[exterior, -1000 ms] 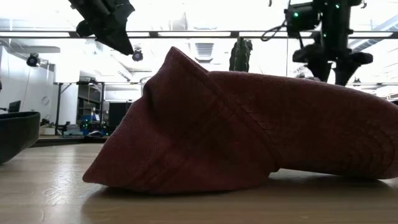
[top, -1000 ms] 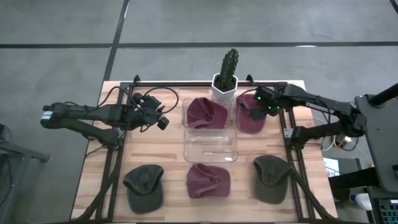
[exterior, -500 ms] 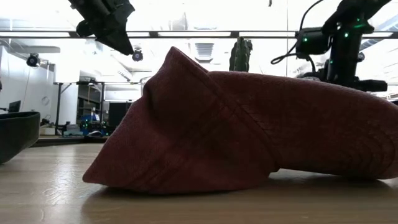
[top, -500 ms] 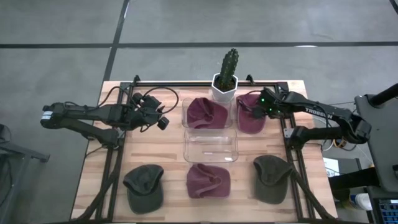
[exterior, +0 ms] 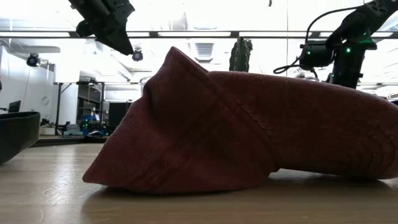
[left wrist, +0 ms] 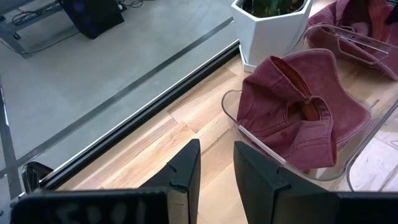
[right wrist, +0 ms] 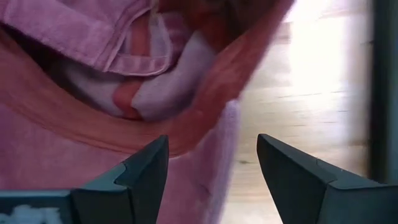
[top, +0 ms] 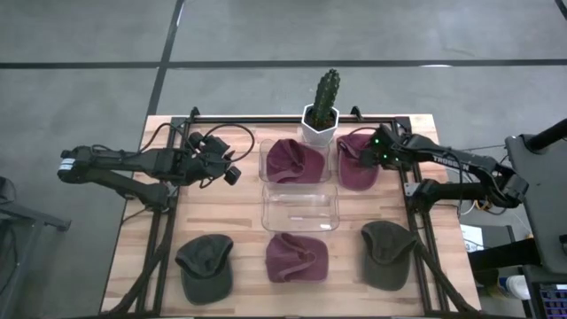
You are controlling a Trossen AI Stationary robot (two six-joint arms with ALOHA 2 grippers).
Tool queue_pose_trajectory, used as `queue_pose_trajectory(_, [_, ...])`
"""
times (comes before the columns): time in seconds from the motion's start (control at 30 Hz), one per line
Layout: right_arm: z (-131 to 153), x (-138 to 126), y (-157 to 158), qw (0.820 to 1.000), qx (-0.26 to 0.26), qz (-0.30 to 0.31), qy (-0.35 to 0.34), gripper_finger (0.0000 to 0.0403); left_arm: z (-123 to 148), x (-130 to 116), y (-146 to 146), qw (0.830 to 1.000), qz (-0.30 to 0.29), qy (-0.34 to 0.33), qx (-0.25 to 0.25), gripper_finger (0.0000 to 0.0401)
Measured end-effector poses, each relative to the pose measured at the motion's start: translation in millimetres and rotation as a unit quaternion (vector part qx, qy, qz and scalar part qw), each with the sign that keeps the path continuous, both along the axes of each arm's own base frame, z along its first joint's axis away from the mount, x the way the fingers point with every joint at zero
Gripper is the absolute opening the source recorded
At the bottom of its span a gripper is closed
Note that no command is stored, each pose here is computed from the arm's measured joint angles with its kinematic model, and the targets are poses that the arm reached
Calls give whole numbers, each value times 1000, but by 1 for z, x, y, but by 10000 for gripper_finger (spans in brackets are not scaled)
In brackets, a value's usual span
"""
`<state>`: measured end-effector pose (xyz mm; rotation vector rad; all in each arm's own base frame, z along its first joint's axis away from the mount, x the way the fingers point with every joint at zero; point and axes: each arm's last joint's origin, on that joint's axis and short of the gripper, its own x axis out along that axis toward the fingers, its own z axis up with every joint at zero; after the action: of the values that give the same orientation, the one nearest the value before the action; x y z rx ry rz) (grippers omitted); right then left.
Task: Pick & Place hat
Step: Put the top red cap into the top transparent bin
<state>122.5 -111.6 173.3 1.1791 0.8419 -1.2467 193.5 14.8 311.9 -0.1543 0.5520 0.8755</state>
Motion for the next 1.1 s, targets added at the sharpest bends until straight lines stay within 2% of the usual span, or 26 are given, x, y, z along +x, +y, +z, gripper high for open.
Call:
queue_pose_trajectory(0.17, [-15,0,1,1000,-7,13,-24,220,0,0,0,1000,1,-1,-1,90])
queue_pose_trajectory(0.27, [-21,-3,3,1000,-4,12,-19,192,0,0,0,1000,2,-2,-1,90])
queue_pose_trajectory(0.6, [-25,-4,3,999,-28,30,-12,22,0,0,0,1000,2,-2,-1,90])
queue_pose_trajectory(0.87, [-8,2,-3,998,-42,45,-13,14,0,0,0,1000,2,-2,-1,90])
queue_pose_trajectory(1.1, [39,5,-5,997,-28,76,20,12,0,0,0,1000,1,-2,-1,90])
